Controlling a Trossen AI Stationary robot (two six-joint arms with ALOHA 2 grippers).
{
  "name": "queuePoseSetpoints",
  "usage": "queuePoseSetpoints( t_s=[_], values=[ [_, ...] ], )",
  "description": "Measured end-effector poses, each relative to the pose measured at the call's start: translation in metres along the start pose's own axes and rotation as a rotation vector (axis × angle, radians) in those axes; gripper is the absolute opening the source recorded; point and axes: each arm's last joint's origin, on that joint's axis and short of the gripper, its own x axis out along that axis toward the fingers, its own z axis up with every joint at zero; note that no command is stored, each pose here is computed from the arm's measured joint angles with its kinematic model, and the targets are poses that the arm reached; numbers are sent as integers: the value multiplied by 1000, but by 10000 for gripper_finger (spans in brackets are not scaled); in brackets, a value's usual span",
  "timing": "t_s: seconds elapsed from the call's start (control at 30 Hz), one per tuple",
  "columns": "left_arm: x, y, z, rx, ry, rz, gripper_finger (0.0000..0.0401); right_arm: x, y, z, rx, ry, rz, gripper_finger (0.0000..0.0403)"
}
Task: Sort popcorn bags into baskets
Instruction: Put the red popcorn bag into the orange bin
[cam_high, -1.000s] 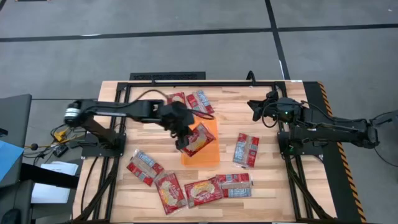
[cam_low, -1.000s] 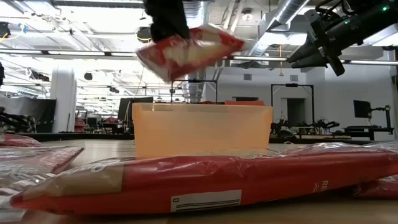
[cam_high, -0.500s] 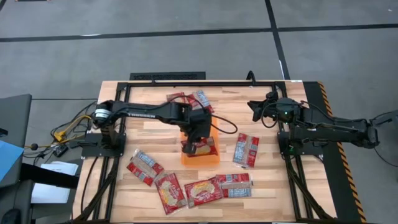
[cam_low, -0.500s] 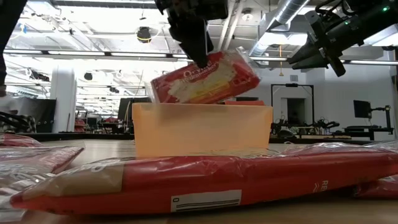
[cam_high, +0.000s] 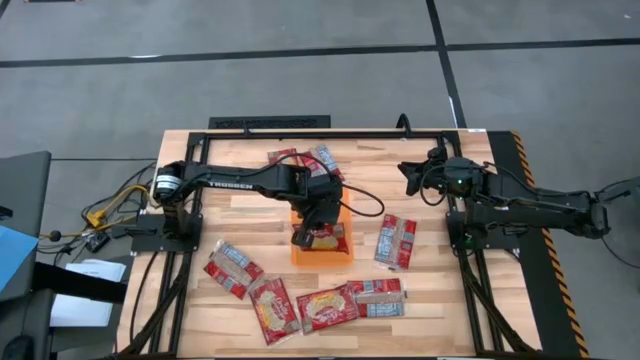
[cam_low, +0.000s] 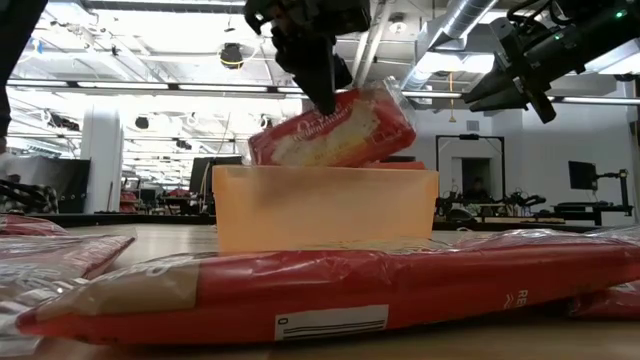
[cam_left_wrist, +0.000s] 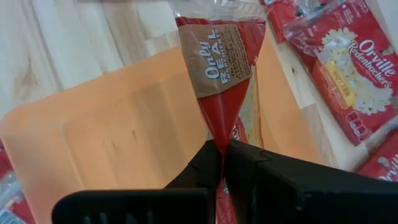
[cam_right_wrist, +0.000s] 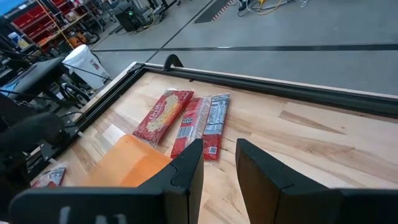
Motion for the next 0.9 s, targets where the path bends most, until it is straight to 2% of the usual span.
queuePoseSetpoints(
  t_s=[0.4, 0.73, 0.9],
  values=[
    [8, 9, -9, -25, 12, -43, 0, 0, 0, 0, -2, 3, -4, 119],
    [34, 14, -17, -49, 75, -103, 0, 0, -1, -1, 0, 6, -7, 119],
    [38, 15, -18, -47, 85, -108, 0, 0, -1, -1, -1, 7, -10, 119]
  ],
)
